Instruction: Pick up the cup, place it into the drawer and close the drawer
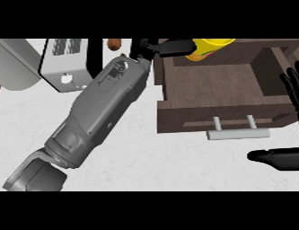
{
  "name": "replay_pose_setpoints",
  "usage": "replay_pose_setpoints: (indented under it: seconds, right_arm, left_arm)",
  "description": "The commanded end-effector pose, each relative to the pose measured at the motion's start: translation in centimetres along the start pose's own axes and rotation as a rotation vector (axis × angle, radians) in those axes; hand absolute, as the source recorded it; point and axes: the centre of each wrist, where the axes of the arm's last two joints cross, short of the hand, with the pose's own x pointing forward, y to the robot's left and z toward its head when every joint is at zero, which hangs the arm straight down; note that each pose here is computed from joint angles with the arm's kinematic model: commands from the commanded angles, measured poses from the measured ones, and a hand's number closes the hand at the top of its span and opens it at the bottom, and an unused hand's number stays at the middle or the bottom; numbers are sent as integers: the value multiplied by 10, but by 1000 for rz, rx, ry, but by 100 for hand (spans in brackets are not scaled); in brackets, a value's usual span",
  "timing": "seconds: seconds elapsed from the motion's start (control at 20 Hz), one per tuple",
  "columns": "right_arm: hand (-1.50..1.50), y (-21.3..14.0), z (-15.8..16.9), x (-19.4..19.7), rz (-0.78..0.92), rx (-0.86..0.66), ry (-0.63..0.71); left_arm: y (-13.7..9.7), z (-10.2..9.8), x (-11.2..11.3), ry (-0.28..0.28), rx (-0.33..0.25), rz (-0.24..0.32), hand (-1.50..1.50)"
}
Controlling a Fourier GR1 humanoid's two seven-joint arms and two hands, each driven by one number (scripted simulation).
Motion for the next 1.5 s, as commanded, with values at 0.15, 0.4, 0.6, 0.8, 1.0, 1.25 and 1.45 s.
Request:
replay_pose_setpoints:
  seconds: [0.15,0.4,0.6,0.8,1.0,1.25,1.45]
  right_arm:
    - [-150,11,-7,14,-7,39,-20]
    - [-150,2,-11,0,1,19,-29]
    - [-150,3,-9,-1,-33,29,-30]
    - [-150,-10,-6,10,-6,40,-38]
    - [-150,-14,-17,17,-22,21,-53]
    - [-150,9,-11,12,-205,130,-70]
    - [150,-8,-5,12,-167,194,-56]
  left_arm:
    - [-5,9,-23,80,15,-114,150]
    - [-14,20,-32,134,-46,-200,150]
    - [-20,13,-25,185,-67,-239,-150]
    - [-19,17,-33,185,-28,-335,-150]
    - [-24,33,-43,146,-15,-295,-150]
    - [-31,19,-23,28,-16,-225,-150]
    - [-42,26,-16,-16,8,-139,-150]
